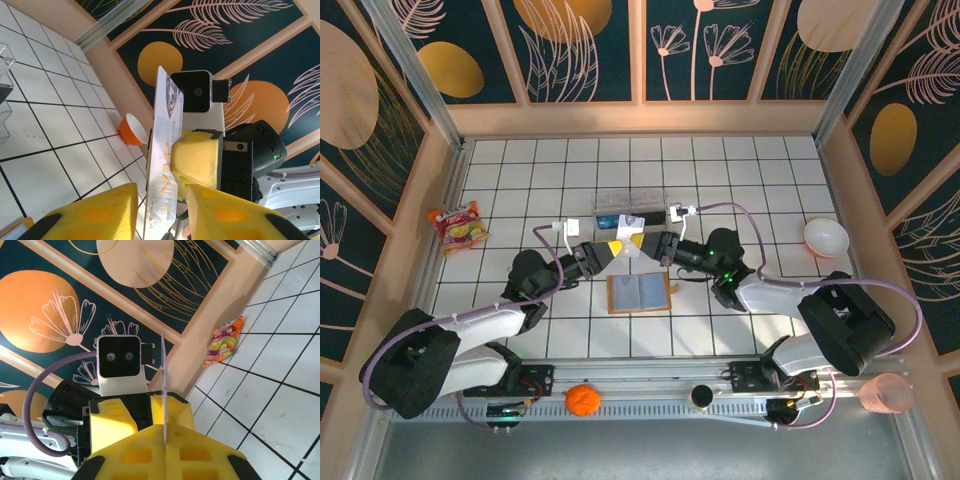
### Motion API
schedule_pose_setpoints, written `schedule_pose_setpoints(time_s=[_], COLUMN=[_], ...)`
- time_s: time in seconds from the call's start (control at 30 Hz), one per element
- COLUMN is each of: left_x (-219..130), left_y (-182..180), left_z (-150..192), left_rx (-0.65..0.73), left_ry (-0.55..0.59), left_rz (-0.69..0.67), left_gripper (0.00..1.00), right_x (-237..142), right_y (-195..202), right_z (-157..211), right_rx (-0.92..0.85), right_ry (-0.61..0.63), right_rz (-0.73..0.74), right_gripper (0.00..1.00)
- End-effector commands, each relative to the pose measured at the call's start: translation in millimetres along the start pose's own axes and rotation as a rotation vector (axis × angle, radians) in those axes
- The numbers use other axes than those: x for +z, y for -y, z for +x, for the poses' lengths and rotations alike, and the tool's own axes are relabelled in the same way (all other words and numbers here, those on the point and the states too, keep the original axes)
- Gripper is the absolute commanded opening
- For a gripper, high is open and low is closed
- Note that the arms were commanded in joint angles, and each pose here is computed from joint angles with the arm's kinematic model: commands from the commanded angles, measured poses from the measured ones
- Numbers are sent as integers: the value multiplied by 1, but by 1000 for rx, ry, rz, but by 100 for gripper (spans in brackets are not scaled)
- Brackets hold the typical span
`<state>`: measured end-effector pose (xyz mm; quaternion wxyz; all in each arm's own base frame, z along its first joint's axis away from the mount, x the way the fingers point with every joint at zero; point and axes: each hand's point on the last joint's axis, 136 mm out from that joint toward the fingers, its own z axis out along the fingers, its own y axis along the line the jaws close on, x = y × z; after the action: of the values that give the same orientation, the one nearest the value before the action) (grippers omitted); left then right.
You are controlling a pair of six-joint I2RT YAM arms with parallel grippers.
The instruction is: Take the credit cards out of the card holder
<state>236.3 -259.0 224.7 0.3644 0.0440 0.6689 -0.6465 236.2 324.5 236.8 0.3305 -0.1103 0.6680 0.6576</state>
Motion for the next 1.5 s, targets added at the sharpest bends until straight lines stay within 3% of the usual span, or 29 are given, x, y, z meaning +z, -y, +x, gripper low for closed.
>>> schedule_pose_setpoints(time_s=[0.0, 0.13, 0.3, 0.37, 0.47, 0.53, 0.8, 0.9, 1.13, 1.47], left_x=[0, -1, 5, 9, 16, 19, 35, 40, 56, 86], left_y=[17, 20, 15, 13, 5, 2, -5, -15, -24, -70], left_z=[-5, -6, -7, -8, -10, -11, -15, -18, -21, -24], left_rx=[28, 30, 52, 68, 121, 162, 385, 519, 879, 1055], left_ry=[11, 15, -10, -23, -67, -100, -286, -374, -578, -833], left_rz=[75, 83, 47, 28, -53, -96, -228, -295, -287, -304], left_gripper=[29, 19, 0, 0, 0, 0, 0, 0, 0, 0], right_x=[7, 12, 16, 15, 1, -18, -92, -110, -126, -142], right_y=[-20, -16, -11, -8, 6, 13, 34, 39, 54, 69], right_z=[-11, -6, 1, 2, -4, -14, -47, -52, -51, -54], right_rx=[-30, -25, -18, -15, -7, -19, -116, -106, -59, -38], right_ry=[33, 15, -15, -32, -33, -6, 85, 112, 135, 152], right_rz=[-77, -64, -43, -29, 45, 103, 388, 425, 468, 524], right_gripper=[0, 0, 0, 4, 25, 30, 29, 29, 26, 26])
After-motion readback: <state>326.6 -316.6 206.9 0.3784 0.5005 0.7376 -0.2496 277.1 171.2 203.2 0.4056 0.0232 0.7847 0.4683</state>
